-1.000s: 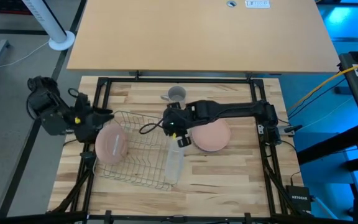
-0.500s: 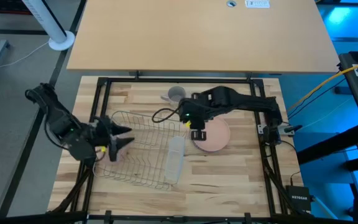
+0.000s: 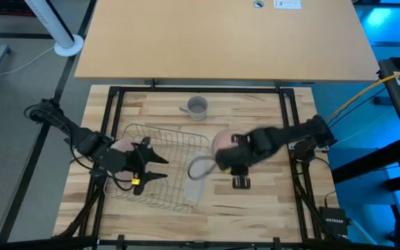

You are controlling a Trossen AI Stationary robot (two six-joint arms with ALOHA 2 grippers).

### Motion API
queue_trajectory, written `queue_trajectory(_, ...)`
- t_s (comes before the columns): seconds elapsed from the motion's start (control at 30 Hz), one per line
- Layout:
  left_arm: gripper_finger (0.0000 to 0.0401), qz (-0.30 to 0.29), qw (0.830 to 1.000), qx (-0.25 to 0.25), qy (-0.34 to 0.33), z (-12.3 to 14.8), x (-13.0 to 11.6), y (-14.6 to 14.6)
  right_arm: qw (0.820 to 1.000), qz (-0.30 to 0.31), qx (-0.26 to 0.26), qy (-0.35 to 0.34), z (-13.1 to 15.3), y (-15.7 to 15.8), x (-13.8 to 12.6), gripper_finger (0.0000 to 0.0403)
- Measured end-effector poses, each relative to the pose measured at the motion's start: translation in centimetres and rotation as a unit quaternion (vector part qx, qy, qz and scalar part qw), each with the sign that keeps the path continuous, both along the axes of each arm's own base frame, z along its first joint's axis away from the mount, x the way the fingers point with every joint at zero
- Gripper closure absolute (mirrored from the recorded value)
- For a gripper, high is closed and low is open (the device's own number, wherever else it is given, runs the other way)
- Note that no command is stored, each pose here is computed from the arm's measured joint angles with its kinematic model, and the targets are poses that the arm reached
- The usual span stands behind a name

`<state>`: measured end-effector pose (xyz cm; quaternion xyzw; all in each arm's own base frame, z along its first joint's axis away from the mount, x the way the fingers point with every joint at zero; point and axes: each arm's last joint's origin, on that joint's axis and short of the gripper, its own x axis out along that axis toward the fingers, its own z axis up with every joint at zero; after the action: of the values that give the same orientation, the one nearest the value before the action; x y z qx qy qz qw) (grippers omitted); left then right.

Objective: Sort dishes
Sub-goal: Put the pink plate in the dish rack

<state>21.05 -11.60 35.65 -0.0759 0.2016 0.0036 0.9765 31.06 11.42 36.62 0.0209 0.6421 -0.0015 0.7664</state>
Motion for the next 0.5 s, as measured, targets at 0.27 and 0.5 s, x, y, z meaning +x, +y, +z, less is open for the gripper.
queue_trajectory(0.27,0.0193,-0.003,0.999,0.049,-0.001,0.1,0.5,1.2,0.985,-0.08,-0.121,0.098,-7.9,2.3,-2.1,0.0276)
queue_trajectory(0.5,0.0193,0.011,0.998,0.061,0.0,0.1,0.9,2.0,0.98,-0.068,-0.119,0.143,-13.5,1.1,-2.3,0.0276)
